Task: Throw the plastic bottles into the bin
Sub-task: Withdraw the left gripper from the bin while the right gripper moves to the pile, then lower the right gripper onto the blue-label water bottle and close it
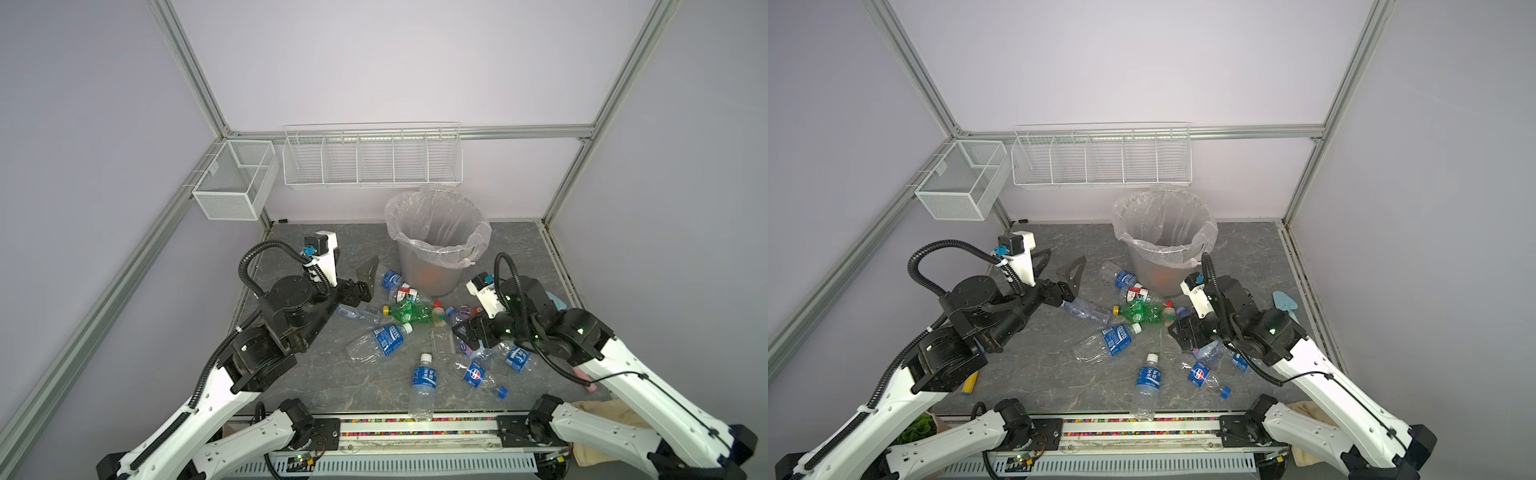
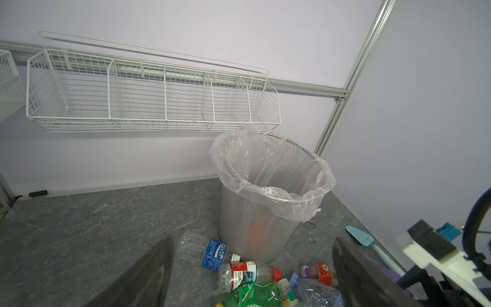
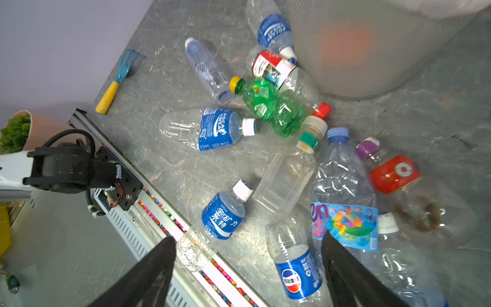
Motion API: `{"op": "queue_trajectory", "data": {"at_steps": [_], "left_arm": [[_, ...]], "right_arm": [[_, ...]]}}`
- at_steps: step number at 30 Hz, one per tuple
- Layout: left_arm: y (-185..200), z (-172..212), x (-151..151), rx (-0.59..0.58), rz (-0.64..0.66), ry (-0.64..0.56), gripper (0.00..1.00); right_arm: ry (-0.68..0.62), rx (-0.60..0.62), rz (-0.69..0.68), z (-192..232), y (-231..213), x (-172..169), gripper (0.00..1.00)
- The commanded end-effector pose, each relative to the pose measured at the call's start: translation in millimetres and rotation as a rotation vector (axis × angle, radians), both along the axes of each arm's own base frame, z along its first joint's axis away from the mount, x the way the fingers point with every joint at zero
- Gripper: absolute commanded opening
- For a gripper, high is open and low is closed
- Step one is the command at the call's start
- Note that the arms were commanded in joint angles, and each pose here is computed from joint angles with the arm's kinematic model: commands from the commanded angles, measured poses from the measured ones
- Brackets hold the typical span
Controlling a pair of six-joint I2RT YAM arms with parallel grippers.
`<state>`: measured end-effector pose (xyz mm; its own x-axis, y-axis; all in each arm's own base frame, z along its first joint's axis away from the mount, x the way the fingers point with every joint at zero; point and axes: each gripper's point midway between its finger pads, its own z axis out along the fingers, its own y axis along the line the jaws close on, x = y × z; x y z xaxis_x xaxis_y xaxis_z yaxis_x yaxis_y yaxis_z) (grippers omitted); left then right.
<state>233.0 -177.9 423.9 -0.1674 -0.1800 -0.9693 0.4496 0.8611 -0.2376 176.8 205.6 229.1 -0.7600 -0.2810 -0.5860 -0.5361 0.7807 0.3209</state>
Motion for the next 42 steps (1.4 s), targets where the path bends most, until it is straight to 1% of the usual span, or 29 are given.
{"op": "queue_trajectory", "data": {"at_steps": [1,6,7,13,17,20,26,31,34,42], "left_arm": [[10.0,-10.6,-2.3,-0.015,0.031,0.034,0.91],[13.5,-28.9,-3.6,-0.002,0.042,0.071,0.91],[19.5,-25.6,-8.5,-0.018,0.043,0.06,0.91],[30.0,-40.3,-14.2,-0.027,0.062,0.084,0.9],[34.5,-48.3,-17.3,-0.026,0.068,0.102,0.9],[36.3,-54.0,-18.6,-0.025,0.071,0.114,0.9],[39.8,-62.1,-21.2,-0.033,0.076,0.128,0.89],[42.2,-67.5,-23.3,-0.037,0.078,0.14,0.89],[44.2,-69.6,-24.6,-0.042,0.08,0.145,0.88],[49.1,-74.5,-26.9,-0.044,0.091,0.153,0.88]], "right_arm": [[0.067,0.004,-0.03,-15.9,9.5,-5.1,0.9],[0.139,-0.01,-0.038,-36.2,21.5,-15.4,0.88],[0.154,-0.013,-0.042,-39.6,23.5,-16.8,0.88],[0.25,-0.077,-0.072,-68.6,37.9,-28.7,0.88],[0.314,-0.163,-0.177,-91.6,35.9,-30.3,0.88],[0.352,-0.19,-0.211,-105.1,41.4,-34.6,0.88],[0.381,-0.236,-0.275,-121.5,50.3,-43.0,0.88],[0.407,-0.287,-0.336,-135.8,48.6,-47.4,0.89],[0.425,-0.295,-0.367,-143.3,49.7,-49.0,0.89],[0.449,-0.295,-0.385,-155.9,60.0,-53.3,0.9]]}}
